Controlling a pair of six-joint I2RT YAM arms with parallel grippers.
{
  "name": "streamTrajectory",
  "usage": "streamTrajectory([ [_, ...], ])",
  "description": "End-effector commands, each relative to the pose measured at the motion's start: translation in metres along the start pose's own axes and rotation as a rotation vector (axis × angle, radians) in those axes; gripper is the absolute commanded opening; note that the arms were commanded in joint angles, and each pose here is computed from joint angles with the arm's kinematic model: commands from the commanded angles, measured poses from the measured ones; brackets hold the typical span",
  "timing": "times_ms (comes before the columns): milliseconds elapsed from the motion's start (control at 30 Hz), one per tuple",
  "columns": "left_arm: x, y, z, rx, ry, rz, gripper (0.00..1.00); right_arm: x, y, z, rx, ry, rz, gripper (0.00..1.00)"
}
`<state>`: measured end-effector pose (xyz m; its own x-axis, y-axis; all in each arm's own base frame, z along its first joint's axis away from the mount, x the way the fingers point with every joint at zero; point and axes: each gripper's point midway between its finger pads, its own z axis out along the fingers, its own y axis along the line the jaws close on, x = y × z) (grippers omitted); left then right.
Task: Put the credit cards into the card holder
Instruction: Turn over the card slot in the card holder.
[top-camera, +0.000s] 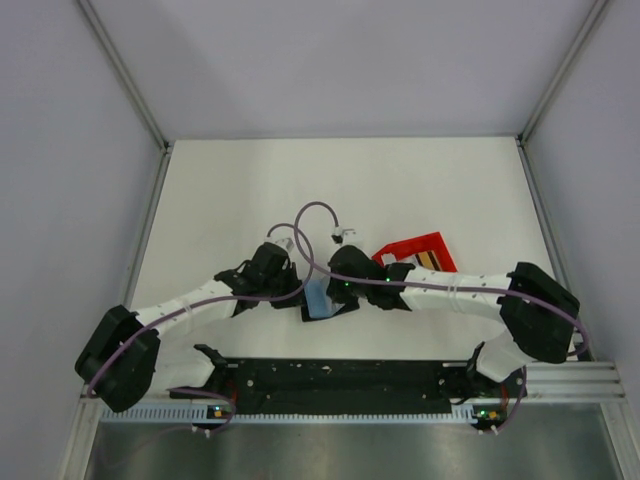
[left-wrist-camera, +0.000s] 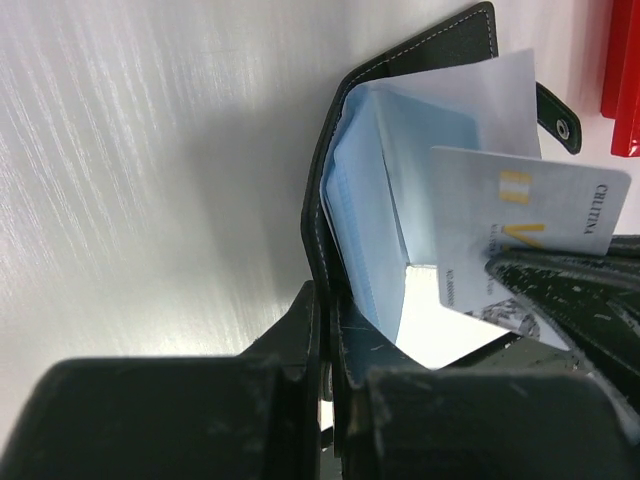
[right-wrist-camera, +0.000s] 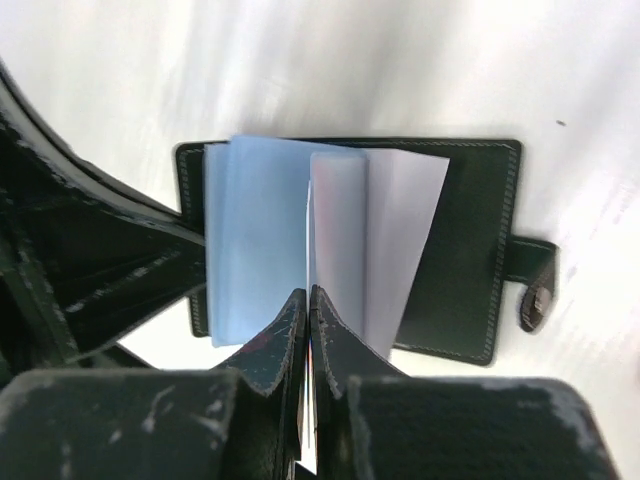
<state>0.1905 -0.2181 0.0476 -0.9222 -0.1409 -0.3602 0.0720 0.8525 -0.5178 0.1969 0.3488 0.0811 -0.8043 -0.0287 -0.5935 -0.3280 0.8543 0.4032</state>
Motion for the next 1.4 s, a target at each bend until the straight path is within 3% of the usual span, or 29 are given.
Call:
streamTrajectory([
  [0,-0.002,0.003,0.002,-0.009,-0.02,0.02,0.0,-0.011,-0.012,-0.015,0.046,-0.062,-0.026,0.0],
  [167,0.0,0.012,0.005,-0.04,-0.018,0.047,0.0,-0.005,-0.027,-0.01,0.032,-0.018,-0.011,0.0],
  [333,0.002,0.015,0.013,-0.047,-0.006,0.07,0.0,-0.004,-0.02,-0.006,-0.138,0.033,0.078,0.0],
  [600,0.001,0.017,0.022,-0.056,0.013,0.085,0.0,-0.026,-0.045,-0.018,-0.04,-0.043,0.118,0.0],
  [900,0.0,0.016,0.024,-0.053,0.017,0.099,0.0,-0.051,0.003,-0.045,-0.269,-0.109,0.066,0.0],
  [1167,-0.004,0.009,0.023,-0.034,0.011,0.093,0.0,-0.036,0.031,-0.035,-0.363,-0.007,0.039,0.0],
  [1367,-0.004,0.008,0.022,-0.028,0.011,0.091,0.0,-0.015,0.03,-0.01,-0.32,0.039,0.074,0.0],
])
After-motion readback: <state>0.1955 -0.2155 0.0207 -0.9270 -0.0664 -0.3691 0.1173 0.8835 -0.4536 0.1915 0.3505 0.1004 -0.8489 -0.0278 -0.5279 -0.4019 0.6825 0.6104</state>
